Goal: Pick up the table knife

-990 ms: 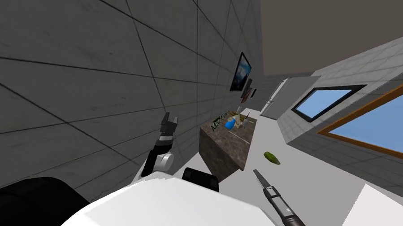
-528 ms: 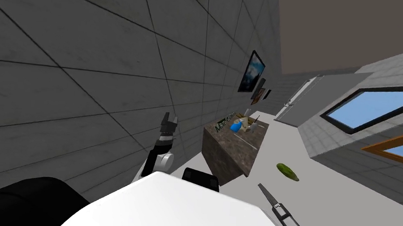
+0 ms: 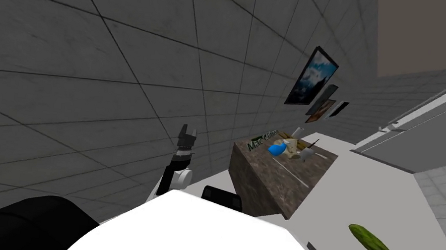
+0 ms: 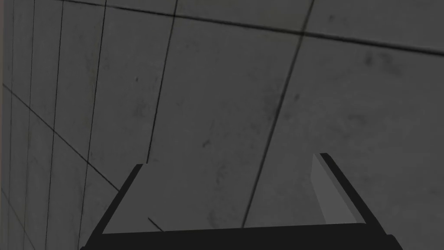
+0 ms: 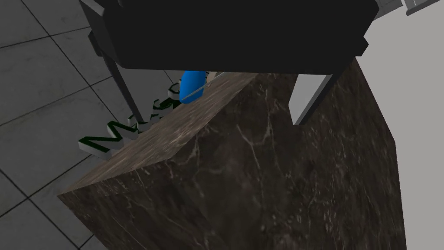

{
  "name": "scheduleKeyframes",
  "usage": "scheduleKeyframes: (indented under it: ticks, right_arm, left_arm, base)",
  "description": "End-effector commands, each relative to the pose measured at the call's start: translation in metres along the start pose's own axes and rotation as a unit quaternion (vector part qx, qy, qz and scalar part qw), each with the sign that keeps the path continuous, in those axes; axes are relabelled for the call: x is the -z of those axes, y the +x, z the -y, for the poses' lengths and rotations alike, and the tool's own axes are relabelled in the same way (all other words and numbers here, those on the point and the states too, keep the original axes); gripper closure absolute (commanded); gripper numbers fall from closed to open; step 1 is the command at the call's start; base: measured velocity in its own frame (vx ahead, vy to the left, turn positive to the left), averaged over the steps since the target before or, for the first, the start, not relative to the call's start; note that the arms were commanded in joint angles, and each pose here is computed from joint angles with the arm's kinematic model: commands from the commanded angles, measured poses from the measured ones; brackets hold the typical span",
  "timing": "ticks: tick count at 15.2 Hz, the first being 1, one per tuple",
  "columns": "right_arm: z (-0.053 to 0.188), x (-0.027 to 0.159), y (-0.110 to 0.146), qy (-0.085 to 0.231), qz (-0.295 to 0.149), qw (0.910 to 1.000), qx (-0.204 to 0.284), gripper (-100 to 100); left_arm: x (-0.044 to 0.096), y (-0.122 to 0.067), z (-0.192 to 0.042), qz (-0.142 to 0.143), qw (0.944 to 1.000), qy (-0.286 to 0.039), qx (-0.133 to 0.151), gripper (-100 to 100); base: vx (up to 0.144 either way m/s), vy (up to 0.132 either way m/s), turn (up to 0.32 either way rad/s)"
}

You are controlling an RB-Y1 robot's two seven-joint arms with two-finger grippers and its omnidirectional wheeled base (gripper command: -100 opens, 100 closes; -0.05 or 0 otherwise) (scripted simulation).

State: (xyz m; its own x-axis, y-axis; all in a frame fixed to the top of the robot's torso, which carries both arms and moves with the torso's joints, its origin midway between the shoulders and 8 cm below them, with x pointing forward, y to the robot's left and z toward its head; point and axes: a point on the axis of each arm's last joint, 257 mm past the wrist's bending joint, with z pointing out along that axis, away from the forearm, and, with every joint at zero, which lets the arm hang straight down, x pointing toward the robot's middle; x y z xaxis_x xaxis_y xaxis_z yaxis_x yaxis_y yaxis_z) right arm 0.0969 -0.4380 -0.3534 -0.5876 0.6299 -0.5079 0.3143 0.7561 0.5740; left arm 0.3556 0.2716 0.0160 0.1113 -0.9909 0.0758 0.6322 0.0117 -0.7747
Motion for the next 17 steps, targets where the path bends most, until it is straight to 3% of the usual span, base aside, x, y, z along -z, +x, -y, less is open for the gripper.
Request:
scheduleKeyframes:
  ticks: [1, 2, 3, 5, 6, 7, 8, 10, 12, 13, 15, 16, 17]
  right_arm:
    - [0.028, 0.021, 0.013, 0.039, -0.033, 0.9985, 0.018, -100]
    - [0.029, 0.022, 0.013, 0.040, -0.039, 0.9982, 0.022, -100]
    - [0.049, 0.039, 0.021, 0.067, -0.062, 0.9953, 0.032, -100]
    - [0.049, 0.040, 0.021, 0.068, -0.065, 0.9949, 0.035, -100]
    - [0.068, 0.058, 0.027, 0.094, -0.090, 0.9903, 0.049, -100]
    - [0.068, 0.058, 0.027, 0.094, -0.090, 0.9903, 0.049, -100]
    - [0.085, 0.075, 0.031, 0.117, -0.114, 0.9846, 0.063, -100]
    - [0.085, 0.076, 0.032, 0.117, -0.115, 0.9844, 0.062, -100]
    - [0.115, 0.112, 0.039, 0.161, -0.158, 0.9705, 0.085, -100]
    - [0.115, 0.112, 0.037, 0.160, -0.161, 0.9698, 0.088, -100]
    - [0.140, 0.144, 0.040, 0.196, -0.200, 0.9539, 0.110, -100]
    - [0.140, 0.143, 0.038, 0.195, -0.202, 0.9531, 0.113, -100]
    - [0.150, 0.157, 0.037, 0.209, -0.220, 0.9446, 0.125, -100]
  left_arm:
    - [0.000, 0.000, 0.000, 0.000, 1.0000, 0.000, 0.000, 0]
    - [0.000, 0.000, 0.000, 0.000, 1.0000, 0.000, 0.000, 0]
    - [0.000, 0.000, 0.000, 0.000, 1.0000, 0.000, 0.000, 0]
    - [0.000, 0.000, 0.000, 0.000, 1.0000, 0.000, 0.000, 0]
    - [0.000, 0.000, 0.000, 0.000, 1.0000, 0.000, 0.000, 0]
    - [0.000, 0.000, 0.000, 0.000, 1.0000, 0.000, 0.000, 0]
    - [0.000, 0.000, 0.000, 0.000, 1.0000, 0.000, 0.000, 0]
    - [0.000, 0.000, 0.000, 0.000, 1.0000, 0.000, 0.000, 0]
    - [0.000, 0.000, 0.000, 0.000, 1.0000, 0.000, 0.000, 0]
    - [0.000, 0.000, 0.000, 0.000, 1.0000, 0.000, 0.000, 0]
    - [0.000, 0.000, 0.000, 0.000, 1.0000, 0.000, 0.000, 0]
    - [0.000, 0.000, 0.000, 0.000, 1.0000, 0.000, 0.000, 0]
    - [0.000, 0.000, 0.000, 0.000, 1.0000, 0.000, 0.000, 0]
  base:
    - [-0.040, -0.053, 0.345]
    - [-0.010, -0.056, 0.399]
    - [-0.001, -0.052, 0.441]
    - [-0.001, -0.044, 0.311]
    - [-0.006, -0.028, 0.318]
    - [-0.010, -0.029, 0.320]
    - [-0.014, -0.033, 0.489]
    - [-0.012, -0.041, 0.219]
    - [-0.011, -0.035, 0.386]
    - [-0.008, -0.047, 0.507]
    - [-0.001, -0.056, 0.496]
    - [0.013, -0.065, 0.412]
    - [0.021, -0.054, 0.479]
